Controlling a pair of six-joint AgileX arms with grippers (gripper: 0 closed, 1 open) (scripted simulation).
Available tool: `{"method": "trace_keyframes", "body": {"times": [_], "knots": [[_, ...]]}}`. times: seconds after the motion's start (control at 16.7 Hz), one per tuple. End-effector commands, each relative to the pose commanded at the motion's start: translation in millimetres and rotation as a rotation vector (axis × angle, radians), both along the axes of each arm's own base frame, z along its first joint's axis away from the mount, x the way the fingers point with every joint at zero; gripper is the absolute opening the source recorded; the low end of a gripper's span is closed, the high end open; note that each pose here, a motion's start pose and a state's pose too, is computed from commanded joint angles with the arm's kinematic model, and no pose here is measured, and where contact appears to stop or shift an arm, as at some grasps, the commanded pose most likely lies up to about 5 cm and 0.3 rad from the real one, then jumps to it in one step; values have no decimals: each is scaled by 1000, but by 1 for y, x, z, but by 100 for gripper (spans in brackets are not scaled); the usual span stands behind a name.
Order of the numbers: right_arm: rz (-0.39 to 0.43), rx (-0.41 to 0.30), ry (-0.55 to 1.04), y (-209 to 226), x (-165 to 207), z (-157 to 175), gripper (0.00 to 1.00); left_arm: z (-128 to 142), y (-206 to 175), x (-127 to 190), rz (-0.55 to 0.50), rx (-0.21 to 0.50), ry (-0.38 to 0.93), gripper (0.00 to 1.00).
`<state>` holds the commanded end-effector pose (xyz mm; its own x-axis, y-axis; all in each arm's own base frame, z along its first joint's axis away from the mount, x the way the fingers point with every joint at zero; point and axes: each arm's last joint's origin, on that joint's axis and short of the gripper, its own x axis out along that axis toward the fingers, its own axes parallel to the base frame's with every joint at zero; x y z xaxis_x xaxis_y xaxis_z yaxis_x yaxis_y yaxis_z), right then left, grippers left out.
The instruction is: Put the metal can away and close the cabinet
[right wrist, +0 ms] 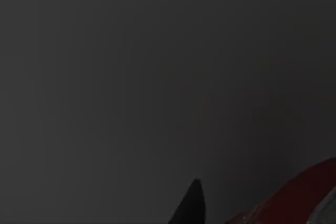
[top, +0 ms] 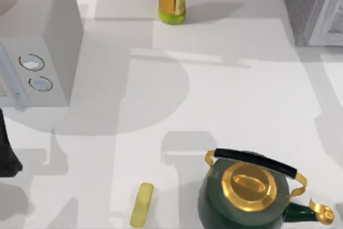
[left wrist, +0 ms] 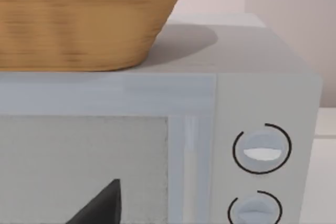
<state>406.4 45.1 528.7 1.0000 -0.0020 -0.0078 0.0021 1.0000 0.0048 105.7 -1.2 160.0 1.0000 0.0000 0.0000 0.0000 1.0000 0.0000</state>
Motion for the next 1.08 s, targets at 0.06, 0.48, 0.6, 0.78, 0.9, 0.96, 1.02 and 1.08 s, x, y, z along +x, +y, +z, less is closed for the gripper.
{"method": "trace_keyframes", "body": {"times": [0.06,0.48,0.6,0.78,0.9,0.96,1.02,1.08], "knots": [[0,0,0,0,0,0,23,0,0,0,0,0,0,100],[0,0,0,0,0,0,75,0,0,0,0,0,0,100],[0,0,0,0,0,0,90,0,0,0,0,0,0,100],[0,0,0,0,0,0,100,0,0,0,0,0,0,100],[0,0,0,0,0,0,100,0,0,0,0,0,0,100],[0,0,0,0,0,0,100,0,0,0,0,0,0,100],[0,0,0,0,0,0,100,0,0,0,0,0,0,100],[0,0,0,0,0,0,100,0,0,0,0,0,0,100]]}}
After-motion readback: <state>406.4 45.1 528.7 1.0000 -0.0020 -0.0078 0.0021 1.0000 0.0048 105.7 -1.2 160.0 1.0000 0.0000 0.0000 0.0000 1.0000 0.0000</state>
